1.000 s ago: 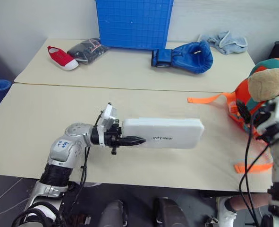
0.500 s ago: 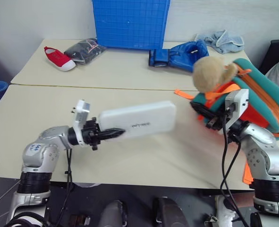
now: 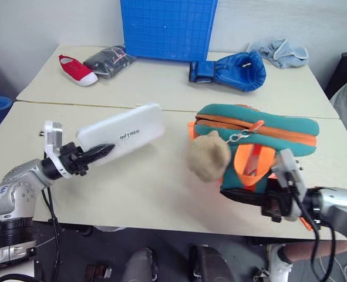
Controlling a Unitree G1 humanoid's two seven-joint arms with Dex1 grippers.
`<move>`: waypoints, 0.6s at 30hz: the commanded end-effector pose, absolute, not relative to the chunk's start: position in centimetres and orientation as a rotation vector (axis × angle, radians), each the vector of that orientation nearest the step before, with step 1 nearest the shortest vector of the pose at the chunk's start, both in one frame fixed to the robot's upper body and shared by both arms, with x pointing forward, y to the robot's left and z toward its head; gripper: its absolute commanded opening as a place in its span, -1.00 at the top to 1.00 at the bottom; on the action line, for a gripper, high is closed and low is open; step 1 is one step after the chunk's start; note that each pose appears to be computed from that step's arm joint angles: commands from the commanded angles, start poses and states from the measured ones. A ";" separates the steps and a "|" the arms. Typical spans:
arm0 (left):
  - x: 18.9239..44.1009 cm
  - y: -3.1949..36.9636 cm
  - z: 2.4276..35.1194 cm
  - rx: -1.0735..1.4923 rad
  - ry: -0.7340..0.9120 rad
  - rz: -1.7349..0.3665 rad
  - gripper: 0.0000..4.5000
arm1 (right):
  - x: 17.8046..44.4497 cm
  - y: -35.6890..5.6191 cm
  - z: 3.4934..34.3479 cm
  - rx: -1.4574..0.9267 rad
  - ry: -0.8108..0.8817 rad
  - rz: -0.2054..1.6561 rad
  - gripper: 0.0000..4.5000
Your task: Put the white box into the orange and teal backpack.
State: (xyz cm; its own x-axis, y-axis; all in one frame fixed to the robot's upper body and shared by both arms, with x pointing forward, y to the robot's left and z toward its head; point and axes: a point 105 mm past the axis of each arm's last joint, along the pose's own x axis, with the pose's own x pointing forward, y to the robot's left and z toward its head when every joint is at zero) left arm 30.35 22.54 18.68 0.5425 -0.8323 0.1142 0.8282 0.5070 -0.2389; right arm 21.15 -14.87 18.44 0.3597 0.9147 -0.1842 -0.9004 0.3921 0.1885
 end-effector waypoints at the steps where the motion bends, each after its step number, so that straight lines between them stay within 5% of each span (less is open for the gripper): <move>1: 29.5 21.7 21.6 -0.241 -0.070 -1.074 0.42 | 22.8 -17.7 19.5 -0.032 0.243 1.036 0.98; 11: 32.4 14.3 24.6 -0.012 -0.300 -1.185 0.42 | 25.2 -19.5 18.5 -0.092 0.246 0.969 0.98; 18: 32.1 11.6 23.3 0.082 -0.300 -1.370 0.42 | 25.4 -19.2 17.8 -0.095 0.243 0.966 0.98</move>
State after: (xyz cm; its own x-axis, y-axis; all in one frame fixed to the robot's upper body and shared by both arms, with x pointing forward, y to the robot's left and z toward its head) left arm 32.45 12.36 22.66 0.2281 -0.9557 0.1859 0.9513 0.2594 0.1668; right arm 25.34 -19.30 17.64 0.5375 0.8037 -0.2553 -0.8238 0.5651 0.0446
